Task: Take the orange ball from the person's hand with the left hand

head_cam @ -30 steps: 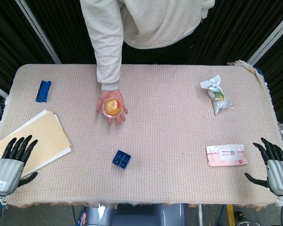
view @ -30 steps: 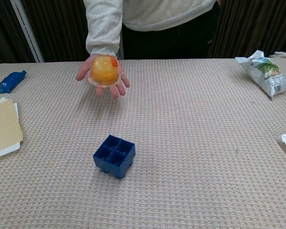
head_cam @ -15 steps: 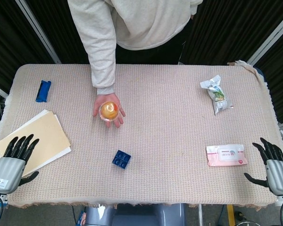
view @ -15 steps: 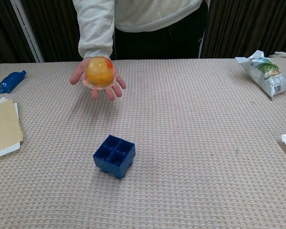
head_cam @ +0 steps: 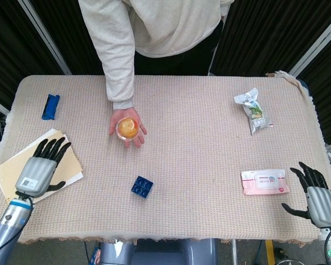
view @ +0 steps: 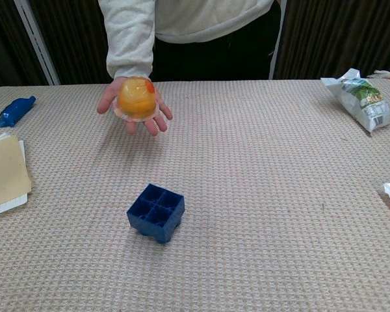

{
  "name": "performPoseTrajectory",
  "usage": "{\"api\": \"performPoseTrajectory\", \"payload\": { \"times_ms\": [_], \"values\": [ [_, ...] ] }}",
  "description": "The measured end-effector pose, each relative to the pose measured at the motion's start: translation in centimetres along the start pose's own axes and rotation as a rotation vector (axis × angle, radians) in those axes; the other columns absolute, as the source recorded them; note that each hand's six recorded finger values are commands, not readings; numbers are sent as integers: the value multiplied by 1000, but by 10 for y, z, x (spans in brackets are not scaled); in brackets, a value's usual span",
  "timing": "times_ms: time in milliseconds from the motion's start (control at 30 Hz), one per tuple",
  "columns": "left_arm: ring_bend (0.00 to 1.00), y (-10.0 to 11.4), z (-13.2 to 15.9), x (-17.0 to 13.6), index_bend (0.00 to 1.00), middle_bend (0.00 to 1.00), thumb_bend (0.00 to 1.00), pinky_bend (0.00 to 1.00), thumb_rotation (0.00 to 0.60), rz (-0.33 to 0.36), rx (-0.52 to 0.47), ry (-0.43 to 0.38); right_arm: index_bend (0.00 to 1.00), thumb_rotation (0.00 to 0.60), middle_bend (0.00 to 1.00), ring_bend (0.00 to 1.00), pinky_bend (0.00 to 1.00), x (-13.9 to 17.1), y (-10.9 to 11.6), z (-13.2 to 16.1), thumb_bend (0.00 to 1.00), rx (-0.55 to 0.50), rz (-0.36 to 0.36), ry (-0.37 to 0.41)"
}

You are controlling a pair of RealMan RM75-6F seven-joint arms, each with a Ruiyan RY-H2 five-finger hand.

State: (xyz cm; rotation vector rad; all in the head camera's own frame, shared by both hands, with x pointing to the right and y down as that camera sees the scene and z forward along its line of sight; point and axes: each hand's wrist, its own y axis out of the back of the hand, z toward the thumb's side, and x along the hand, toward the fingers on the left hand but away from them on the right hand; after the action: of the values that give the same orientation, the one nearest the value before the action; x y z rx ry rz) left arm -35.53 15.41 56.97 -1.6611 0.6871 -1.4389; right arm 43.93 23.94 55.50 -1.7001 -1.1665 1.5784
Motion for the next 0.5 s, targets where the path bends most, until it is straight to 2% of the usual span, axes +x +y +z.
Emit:
{"api": "performPoseTrajectory", "payload": {
  "times_ms": [333,500],
  "values": [
    [0,24,54,87,56,0,232,51,600,-43,46,20,138,600,0,0,0,-1,0,-5,73,-37,23,-24],
    [0,31,91,130,135,0,235,90,600,-76,54,40,141,600,0,0,0,-2,1,-6,73,-47,25,-25]
  ]
}}
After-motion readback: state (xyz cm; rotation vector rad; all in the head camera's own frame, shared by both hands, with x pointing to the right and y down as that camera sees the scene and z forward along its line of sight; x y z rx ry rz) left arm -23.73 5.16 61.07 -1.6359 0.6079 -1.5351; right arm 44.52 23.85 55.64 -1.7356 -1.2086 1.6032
